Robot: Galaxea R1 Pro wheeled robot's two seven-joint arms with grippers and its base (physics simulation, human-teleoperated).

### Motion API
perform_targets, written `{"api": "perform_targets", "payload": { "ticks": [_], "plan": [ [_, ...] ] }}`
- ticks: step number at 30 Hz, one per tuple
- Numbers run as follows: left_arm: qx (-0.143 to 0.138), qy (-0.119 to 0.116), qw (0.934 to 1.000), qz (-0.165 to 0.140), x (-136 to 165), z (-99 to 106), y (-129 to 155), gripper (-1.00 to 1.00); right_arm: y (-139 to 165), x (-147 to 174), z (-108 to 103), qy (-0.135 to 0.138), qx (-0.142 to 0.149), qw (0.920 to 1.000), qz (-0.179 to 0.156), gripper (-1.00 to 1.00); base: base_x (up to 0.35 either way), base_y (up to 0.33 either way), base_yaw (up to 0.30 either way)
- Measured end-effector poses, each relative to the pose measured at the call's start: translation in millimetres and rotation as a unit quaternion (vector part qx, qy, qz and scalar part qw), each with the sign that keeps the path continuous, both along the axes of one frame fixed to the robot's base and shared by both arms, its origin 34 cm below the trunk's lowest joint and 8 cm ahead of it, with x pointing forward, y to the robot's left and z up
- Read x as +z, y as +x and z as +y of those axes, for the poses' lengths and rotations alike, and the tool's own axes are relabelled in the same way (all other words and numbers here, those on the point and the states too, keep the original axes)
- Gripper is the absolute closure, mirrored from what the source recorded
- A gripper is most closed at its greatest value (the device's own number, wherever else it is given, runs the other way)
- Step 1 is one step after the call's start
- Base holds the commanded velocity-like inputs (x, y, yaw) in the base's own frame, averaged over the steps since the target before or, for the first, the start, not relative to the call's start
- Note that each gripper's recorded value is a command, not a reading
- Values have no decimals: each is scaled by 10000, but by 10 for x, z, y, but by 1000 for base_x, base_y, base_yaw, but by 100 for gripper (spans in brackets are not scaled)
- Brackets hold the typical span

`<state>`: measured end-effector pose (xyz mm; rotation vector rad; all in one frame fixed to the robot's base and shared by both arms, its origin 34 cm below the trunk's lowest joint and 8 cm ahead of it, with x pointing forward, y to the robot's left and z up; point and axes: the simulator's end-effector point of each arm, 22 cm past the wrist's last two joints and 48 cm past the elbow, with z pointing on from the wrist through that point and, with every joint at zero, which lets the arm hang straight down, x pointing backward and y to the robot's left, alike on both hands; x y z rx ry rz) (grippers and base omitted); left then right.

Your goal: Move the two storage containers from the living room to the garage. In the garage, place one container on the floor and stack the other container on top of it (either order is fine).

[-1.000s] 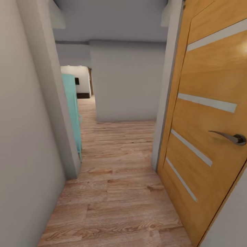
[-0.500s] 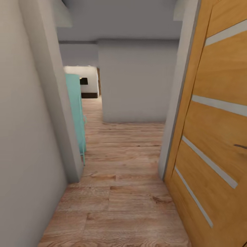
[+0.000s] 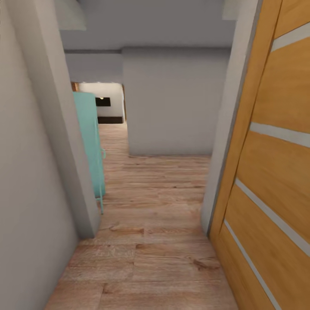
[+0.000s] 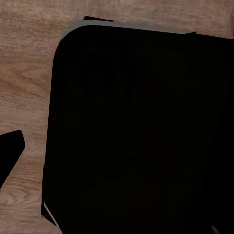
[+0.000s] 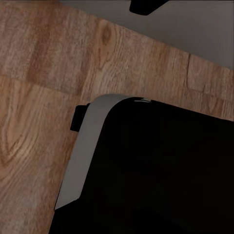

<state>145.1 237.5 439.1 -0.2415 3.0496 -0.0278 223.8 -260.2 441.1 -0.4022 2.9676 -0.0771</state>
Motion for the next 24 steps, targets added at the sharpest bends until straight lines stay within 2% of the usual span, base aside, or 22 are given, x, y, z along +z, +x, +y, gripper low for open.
{"api": "perform_targets", "payload": {
  "ticks": [10,24],
  "plan": [
    [-7,0,10000,-2,-1,0,3,-100,1,-2,5,3,8,10000,3,-100,81,0,213],
    [23,-3,10000,26,-1,-1,-8,-100,-1,0,-7,-5,1,10000,0,-100,281,0,16]
  ]
}}
